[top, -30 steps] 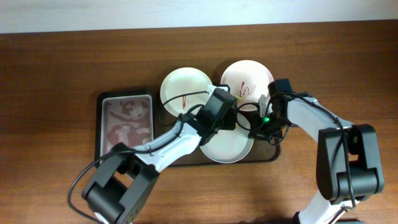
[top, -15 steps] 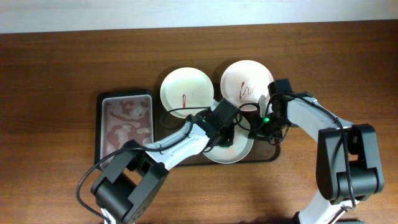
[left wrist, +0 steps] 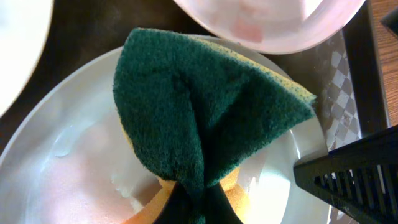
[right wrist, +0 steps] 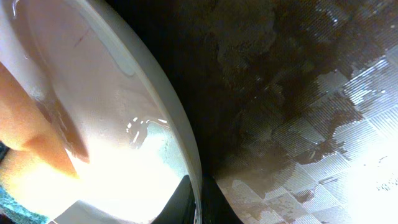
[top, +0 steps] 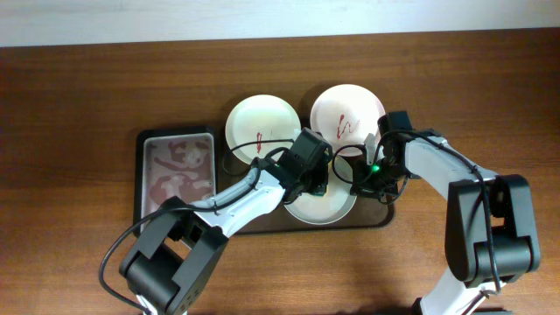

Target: Clean dirty plates on tray and stack at the side

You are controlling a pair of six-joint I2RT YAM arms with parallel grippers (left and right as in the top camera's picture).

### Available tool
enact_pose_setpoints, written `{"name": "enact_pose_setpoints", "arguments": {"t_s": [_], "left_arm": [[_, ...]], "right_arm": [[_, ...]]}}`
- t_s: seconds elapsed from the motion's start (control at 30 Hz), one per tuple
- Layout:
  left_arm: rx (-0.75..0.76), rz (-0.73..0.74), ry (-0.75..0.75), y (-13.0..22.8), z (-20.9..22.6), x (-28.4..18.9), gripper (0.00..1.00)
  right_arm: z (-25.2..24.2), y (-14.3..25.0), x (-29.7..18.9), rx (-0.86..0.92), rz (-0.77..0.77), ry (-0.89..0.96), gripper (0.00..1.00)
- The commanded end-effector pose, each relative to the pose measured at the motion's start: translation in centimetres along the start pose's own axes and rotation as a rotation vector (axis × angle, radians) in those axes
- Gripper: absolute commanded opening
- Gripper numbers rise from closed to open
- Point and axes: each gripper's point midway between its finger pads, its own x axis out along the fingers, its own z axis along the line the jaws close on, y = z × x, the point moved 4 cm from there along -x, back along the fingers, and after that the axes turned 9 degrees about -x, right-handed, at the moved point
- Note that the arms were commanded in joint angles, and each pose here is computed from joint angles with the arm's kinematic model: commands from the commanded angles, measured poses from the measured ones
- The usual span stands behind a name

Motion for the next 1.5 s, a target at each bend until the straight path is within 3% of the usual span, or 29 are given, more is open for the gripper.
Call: {"name": "enact_pose_setpoints", "arguments": {"t_s": [0.0, 0.27, 0.63, 0.73, 0.87, 1.13, 1.47], "left_arm": [[-0.006, 0.002, -0.003, 0.0, 0.1, -0.5, 0.0], [-0.005, 0.172, -0.23, 4.1, 4.1, -1.3, 0.0], [-0.082, -0.079, -0.096, -3.9, 3.0, -7.9, 0.0], [-0.11, -0.05, -0.137, -3.6, 4.5, -8.8, 0.0], [-0.18, 0.049, -0.246, -2.3, 8.2, -9.6, 0.0], [-0.181, 0.119, -0.333, -2.6, 13.3, -11.1, 0.0], [-0.163, 0.148, -0.289, -2.8, 14.0, -11.3, 0.0]], "right_arm": [[-0.5, 0.4, 0.5, 0.01, 0.027, 0.018, 0.08], [-1.1, 0.8, 0.4, 0.017, 0.045, 0.064, 0.08], [-1.2, 0.6, 0.4, 0.013, 0.036, 0.071, 0.09], [-1.2, 0.6, 0.4, 0.012, 0.034, 0.071, 0.13], [-1.2, 0.6, 0.4, 0.011, 0.032, 0.07, 0.04], [-0.8, 1.0, 0.0, 0.018, 0.048, 0.052, 0.04], [0.9, 0.1, -6.0, -0.057, -0.146, 0.127, 0.04]]}}
